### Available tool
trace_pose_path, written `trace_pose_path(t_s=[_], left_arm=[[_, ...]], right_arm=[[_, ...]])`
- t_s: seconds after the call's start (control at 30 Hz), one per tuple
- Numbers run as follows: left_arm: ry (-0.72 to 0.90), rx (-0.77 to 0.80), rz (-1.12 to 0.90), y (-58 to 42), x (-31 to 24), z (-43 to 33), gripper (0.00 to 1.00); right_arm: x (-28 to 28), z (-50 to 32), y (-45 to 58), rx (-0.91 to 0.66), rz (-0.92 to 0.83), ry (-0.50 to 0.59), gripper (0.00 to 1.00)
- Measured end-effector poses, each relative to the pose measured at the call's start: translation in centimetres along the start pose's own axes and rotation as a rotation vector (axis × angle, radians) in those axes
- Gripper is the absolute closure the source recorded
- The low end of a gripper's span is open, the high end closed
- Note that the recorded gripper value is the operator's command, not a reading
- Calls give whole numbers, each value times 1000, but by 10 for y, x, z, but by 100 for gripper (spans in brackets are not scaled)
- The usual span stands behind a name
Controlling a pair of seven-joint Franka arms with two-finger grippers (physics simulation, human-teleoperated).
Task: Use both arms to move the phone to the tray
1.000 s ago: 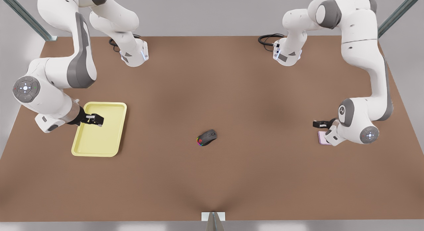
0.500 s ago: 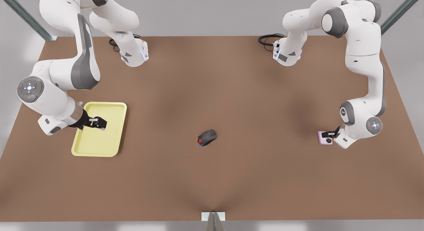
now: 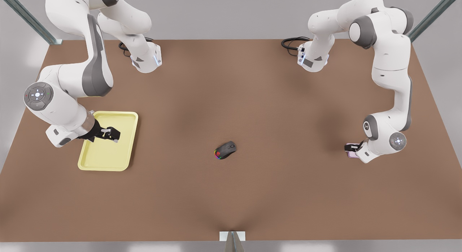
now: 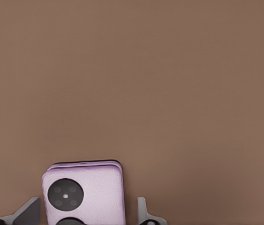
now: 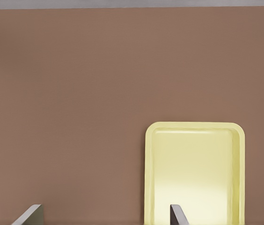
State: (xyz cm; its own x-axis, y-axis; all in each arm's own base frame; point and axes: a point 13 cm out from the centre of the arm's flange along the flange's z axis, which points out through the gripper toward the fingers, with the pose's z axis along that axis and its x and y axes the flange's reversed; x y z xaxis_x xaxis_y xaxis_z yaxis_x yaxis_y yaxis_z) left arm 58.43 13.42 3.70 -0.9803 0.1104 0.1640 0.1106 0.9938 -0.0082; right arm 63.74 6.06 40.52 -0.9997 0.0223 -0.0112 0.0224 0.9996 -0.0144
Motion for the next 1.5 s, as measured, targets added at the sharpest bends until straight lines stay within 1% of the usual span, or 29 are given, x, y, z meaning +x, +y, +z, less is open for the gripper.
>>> trace_pose_path(t_s=[0.17, 0.2, 0.23, 0.7, 0.77, 1.13, 1.2, 1.3, 1.4, 1.5], left_arm=[[2, 0, 10, 0, 0, 5, 0], [3, 0, 11, 0, 0, 6, 4], [2, 0, 10, 0, 0, 6, 15], [4, -9, -19, 1, -1, 8, 14], [7, -9, -23, 1, 0, 10, 21], [-5, -14, -50, 1, -3, 2, 21], [-26, -24, -12, -33, -17, -16, 21], [-42, -30, 86, -134, -40, -34, 21], [-70, -30, 115, -204, -69, -54, 21], [-90, -45, 173, -315, -89, -74, 21]], right_arm=[[0, 0, 0, 0, 1, 0, 0], [0, 0, 0, 0, 1, 0, 0], [0, 0, 0, 0, 2, 0, 0], [2, 1, 0, 4, 1, 7, 0], [2, 1, -1, 4, 1, 8, 0], [2, 2, -4, 5, 3, 13, 0], [2, 3, -5, 5, 4, 13, 0], [1, 1, -4, 5, 2, 10, 0], [0, 1, -5, 4, 2, 6, 0], [-1, 3, -5, 3, 4, 6, 0]])
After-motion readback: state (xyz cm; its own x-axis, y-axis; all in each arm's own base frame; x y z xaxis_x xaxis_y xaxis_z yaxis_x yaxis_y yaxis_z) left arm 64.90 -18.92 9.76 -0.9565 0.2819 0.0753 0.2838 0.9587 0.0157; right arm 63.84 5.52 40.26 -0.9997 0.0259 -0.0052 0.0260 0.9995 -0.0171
